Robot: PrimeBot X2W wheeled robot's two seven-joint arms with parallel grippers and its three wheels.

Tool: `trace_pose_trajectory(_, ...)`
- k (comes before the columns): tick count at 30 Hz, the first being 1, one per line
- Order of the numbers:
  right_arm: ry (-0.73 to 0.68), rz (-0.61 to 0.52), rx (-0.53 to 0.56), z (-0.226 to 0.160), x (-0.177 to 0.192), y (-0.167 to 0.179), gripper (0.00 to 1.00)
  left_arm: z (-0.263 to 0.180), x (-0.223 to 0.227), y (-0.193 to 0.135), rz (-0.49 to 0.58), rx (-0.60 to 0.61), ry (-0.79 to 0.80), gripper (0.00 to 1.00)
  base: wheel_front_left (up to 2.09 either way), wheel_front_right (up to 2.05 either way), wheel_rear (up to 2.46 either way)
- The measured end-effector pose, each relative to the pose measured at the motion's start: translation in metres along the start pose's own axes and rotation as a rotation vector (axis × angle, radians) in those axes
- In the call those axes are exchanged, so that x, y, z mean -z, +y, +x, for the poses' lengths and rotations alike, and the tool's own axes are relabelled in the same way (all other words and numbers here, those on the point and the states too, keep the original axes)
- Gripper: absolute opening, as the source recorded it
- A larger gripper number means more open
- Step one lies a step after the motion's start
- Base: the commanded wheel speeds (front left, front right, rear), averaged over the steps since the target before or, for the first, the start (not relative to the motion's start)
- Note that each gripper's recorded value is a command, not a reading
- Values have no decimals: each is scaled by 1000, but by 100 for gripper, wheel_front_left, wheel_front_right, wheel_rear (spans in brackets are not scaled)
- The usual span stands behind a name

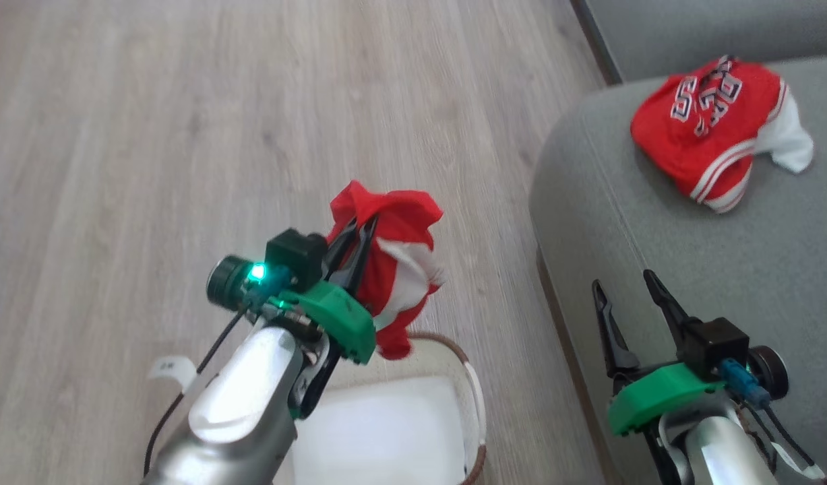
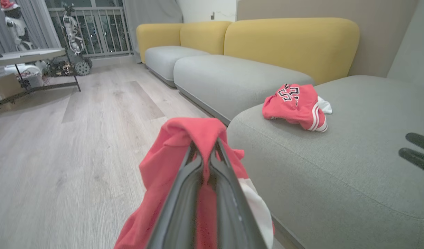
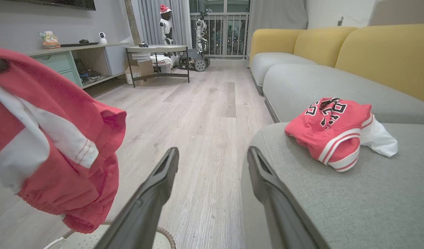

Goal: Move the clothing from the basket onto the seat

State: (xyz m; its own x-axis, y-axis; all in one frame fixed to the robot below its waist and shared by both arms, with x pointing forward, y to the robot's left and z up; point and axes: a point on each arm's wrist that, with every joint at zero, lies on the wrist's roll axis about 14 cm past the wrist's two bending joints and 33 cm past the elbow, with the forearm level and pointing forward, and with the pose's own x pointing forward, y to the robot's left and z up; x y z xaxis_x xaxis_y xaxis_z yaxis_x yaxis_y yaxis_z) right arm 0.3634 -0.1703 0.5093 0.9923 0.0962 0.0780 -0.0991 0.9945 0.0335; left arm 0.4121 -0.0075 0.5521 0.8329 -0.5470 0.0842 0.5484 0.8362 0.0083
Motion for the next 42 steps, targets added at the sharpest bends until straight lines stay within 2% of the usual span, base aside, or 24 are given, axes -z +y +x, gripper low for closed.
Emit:
trace_pose_trajectory(6, -50, -4, -57, 0, -17, 19, 100, 0, -56, -9, 35, 17, -126, 0, 0, 0, 0)
trace_pose_trajectory(12, -59, 23, -169, -2, -20, 58, 100, 0, -82, -21, 50, 41, -177, 0, 0, 0, 0)
trace_pose_trajectory(19, -56, 53, -312, 1, -22, 104, 100, 3, -92, -26, 62, 54, -194, 0, 0, 0, 0)
trace_pose_trajectory(29, -89, -3, -411, 26, -41, 132, 100, 4, -88, -28, 60, 61, -177, 0, 0, 0, 0)
trace_pose_trajectory(34, -68, -38, -463, 36, -38, 146, 100, 2, -86, -27, 66, 61, -170, 0, 0, 0, 0)
trace_pose_trajectory(35, -52, -41, -481, 36, -34, 151, 91, 1, -86, -26, 67, 60, -172, 0, 0, 0, 0)
trace_pose_trajectory(36, -39, -43, -497, 35, -30, 155, 54, 1, -87, -26, 60, 58, -178, 0, 0, 0, 0)
trace_pose_trajectory(37, -34, -41, -507, 36, -29, 158, 34, 0, -87, -25, 55, 52, -178, 0, 0, 0, 0)
trace_pose_trajectory(38, -32, -36, -513, 37, -30, 160, 7, -1, -87, -23, 53, 45, -176, 0, 0, 0, 0)
trace_pose_trajectory(39, -31, -30, -514, 38, -30, 161, 0, -1, -86, -22, 53, 43, -175, 0, 0, 0, 0)
trace_pose_trajectory(42, -33, -27, -515, 43, -32, 162, 0, -1, -84, -19, 48, 30, -171, 0, 0, 0, 0)
